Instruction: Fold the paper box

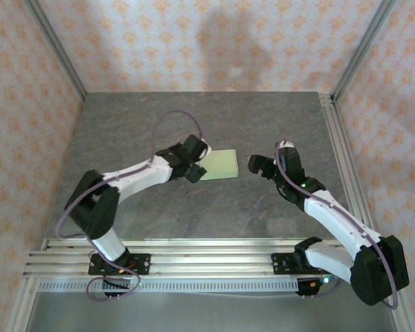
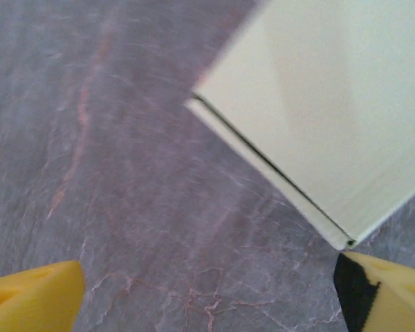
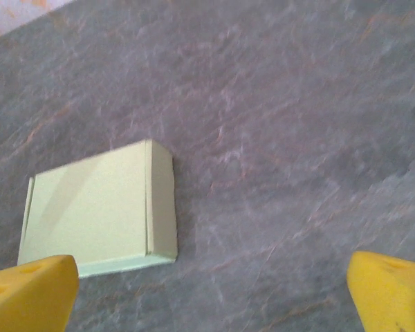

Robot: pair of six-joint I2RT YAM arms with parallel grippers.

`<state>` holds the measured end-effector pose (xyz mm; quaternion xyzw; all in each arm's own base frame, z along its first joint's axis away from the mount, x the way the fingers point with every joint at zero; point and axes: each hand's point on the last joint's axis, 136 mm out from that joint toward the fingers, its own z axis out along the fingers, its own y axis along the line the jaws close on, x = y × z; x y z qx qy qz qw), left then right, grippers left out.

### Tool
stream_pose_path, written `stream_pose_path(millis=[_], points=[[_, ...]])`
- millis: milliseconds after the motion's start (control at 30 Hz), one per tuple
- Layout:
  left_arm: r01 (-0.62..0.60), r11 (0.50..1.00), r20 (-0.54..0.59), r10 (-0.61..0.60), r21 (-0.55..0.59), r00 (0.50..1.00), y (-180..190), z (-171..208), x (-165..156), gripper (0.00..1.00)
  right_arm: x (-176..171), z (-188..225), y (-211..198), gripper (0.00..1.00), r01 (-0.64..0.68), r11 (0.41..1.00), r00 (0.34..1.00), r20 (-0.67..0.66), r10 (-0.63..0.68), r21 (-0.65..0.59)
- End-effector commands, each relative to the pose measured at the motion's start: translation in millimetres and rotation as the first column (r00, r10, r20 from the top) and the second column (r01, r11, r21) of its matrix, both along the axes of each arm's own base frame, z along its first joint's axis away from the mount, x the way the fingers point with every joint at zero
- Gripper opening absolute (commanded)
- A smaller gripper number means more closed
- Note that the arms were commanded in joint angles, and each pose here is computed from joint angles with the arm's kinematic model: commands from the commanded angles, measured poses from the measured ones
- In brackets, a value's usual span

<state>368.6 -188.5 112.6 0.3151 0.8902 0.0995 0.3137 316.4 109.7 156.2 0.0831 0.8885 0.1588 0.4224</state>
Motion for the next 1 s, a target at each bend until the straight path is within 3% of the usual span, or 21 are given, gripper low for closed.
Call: stream_pose_path(millis=[0, 200, 333, 467, 567, 667, 833, 867, 967], points=[[-0.124, 0.969, 0.086, 0.146, -0.216, 0.986, 20, 36, 14, 1.00, 27, 35, -25, 0.99, 0.064, 0.993, 0.988, 0.148, -0.048, -0.101], [-0.277, 0.927, 0.252, 0.339, -0.251, 0.906, 87, 58, 30, 1.00, 54, 29, -76, 0.99, 0.198, 0.950, 0.955, 0.267, -0.131, -0.242], [-0.385, 0.872, 0.278, 0.467, -0.303, 0.839, 134, 54, 34, 1.00, 63, 8, -104, 0.99, 0.243, 0.901, 0.947, 0.289, -0.141, -0.359], [-0.448, 0.823, 0.350, 0.558, -0.349, 0.752, 174, 47, 30, 1.00, 67, -11, -131, 1.00, 0.325, 0.885, 0.915, 0.347, -0.206, -0.332], [-0.430, 0.823, 0.386, 0.558, -0.371, 0.735, 186, 34, 27, 1.00, 69, -24, -140, 1.00, 0.339, 0.915, 0.901, 0.356, -0.248, -0.221], [-0.450, 0.791, 0.370, 0.599, -0.416, 0.710, 200, 23, 27, 1.00, 70, -40, -137, 1.00, 0.302, 0.934, 0.907, 0.360, -0.219, -0.192], [-0.404, 0.789, 0.367, 0.586, -0.464, 0.722, 199, -6, 24, 1.00, 75, -62, -130, 0.99, 0.257, 0.949, 0.914, 0.366, -0.177, -0.183], [-0.422, 0.775, 0.368, 0.608, -0.471, 0.704, 205, -8, 25, 1.00, 75, -63, -131, 1.00, 0.255, 0.948, 0.923, 0.342, -0.179, -0.191], [-0.438, 0.746, 0.304, 0.626, -0.501, 0.718, 211, -13, 32, 1.00, 80, -63, -137, 0.99, 0.291, 0.937, 0.919, 0.331, -0.217, -0.195]])
